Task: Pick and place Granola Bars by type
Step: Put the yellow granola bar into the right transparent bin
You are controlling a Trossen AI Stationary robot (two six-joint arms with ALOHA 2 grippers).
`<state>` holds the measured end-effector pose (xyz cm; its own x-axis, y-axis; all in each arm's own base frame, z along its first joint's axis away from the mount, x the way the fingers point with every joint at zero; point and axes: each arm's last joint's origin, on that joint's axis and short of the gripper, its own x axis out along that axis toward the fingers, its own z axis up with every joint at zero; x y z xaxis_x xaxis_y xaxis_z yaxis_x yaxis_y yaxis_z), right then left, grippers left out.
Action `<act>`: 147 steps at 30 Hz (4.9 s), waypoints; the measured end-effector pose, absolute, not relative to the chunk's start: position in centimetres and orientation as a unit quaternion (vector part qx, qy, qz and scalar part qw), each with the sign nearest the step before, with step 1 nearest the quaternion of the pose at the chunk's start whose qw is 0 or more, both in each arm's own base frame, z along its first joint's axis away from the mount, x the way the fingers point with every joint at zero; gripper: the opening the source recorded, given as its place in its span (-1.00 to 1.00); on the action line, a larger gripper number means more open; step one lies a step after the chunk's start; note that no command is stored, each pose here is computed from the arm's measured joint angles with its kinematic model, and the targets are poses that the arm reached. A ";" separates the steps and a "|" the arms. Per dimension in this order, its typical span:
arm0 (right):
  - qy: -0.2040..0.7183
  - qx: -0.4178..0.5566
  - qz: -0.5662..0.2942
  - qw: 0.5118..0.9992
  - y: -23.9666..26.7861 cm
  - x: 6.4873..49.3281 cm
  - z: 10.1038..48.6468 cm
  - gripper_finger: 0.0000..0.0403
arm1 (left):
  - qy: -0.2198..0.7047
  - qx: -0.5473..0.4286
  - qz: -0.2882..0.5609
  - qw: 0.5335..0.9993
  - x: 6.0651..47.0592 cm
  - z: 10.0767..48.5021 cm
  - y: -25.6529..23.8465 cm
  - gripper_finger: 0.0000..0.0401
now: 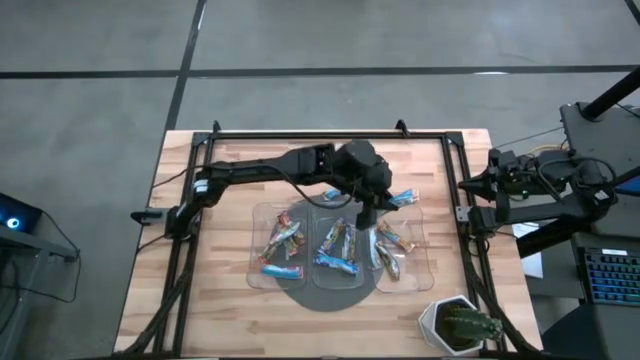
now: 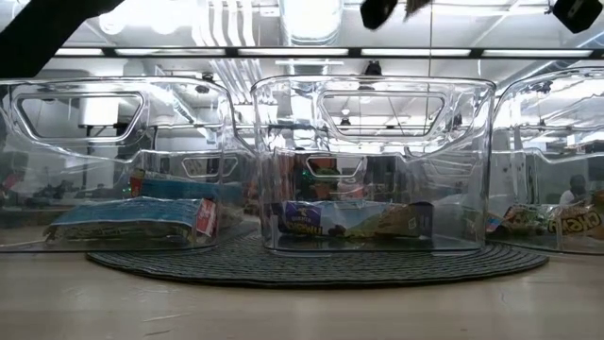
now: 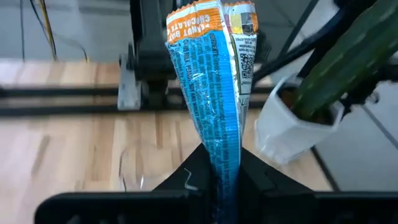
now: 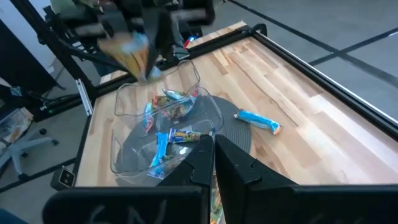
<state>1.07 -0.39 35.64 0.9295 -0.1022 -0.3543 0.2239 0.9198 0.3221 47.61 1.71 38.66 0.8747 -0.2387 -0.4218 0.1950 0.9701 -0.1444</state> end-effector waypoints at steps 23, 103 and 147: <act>0.173 0.181 -0.086 0.964 -0.4 1.4 35.5 -0.96 | 0.169 -0.121 -0.108 0.972 50.4 27.6 1.1 -0.88; 0.146 0.177 -0.106 0.967 -0.5 1.6 35.9 -0.96 | 0.173 -0.030 -0.167 0.970 48.9 36.6 0.8 -0.94; 0.190 0.156 -0.141 0.959 -0.1 11.4 36.4 -0.96 | 0.135 -0.080 0.099 0.983 17.2 39.3 3.3 -1.00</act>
